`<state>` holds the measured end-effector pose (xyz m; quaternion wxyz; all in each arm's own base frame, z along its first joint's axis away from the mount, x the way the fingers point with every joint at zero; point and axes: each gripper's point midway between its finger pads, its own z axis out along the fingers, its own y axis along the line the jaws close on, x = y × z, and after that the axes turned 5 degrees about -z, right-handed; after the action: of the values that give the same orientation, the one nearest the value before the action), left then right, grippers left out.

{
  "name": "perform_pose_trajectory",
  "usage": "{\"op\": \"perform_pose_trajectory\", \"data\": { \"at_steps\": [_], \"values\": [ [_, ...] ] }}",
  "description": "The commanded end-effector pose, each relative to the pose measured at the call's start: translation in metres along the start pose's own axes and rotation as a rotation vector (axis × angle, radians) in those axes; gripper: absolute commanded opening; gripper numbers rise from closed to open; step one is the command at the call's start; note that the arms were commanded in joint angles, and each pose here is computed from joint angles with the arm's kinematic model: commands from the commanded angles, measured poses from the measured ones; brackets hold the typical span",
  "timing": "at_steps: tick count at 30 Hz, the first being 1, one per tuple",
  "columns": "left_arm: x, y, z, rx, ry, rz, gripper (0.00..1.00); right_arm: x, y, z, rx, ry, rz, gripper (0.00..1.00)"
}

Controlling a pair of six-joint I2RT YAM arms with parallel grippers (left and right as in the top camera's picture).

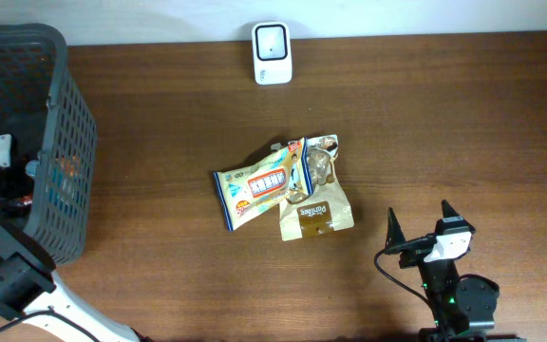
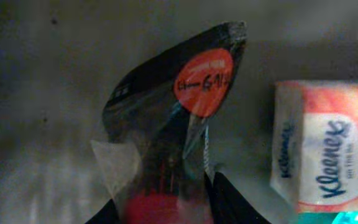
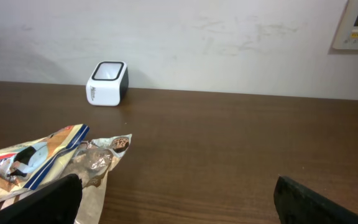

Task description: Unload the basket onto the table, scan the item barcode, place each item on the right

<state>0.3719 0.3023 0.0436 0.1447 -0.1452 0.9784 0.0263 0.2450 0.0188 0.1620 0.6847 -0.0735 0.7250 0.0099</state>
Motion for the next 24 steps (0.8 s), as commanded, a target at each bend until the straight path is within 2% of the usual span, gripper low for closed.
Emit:
{"op": "perform_pose_trajectory", "data": {
  "at_steps": [1, 10, 15, 17, 21, 24],
  "values": [
    [-0.034, -0.005, -0.036, 0.047, -0.131, -0.031, 0.24, 0.004, -0.001, 0.000, 0.005, 0.005, 0.001, 0.98],
    [-0.078, -0.039, -0.138, 0.176, -0.425, 0.043, 0.20, 0.004, -0.001, 0.000, 0.005, 0.005, 0.001, 0.98],
    [-0.097, -0.042, -0.202, 0.162, -0.584, -0.033, 0.21, 0.004, -0.001, 0.000, 0.005, 0.005, 0.001, 0.98],
    [-0.102, -0.050, -0.231, 0.179, -0.659, -0.016, 0.21, 0.004, -0.001, 0.000, 0.005, 0.005, 0.001, 0.98],
    [-0.111, -0.089, -0.301, 0.360, -0.844, 0.049, 0.20, 0.004, -0.001, 0.000, 0.005, 0.005, 0.001, 0.98],
    [-0.109, -0.130, -0.362, 0.605, -0.960, 0.096, 0.18, 0.004, -0.001, 0.000, 0.005, 0.005, 0.001, 0.98]
  ]
}}
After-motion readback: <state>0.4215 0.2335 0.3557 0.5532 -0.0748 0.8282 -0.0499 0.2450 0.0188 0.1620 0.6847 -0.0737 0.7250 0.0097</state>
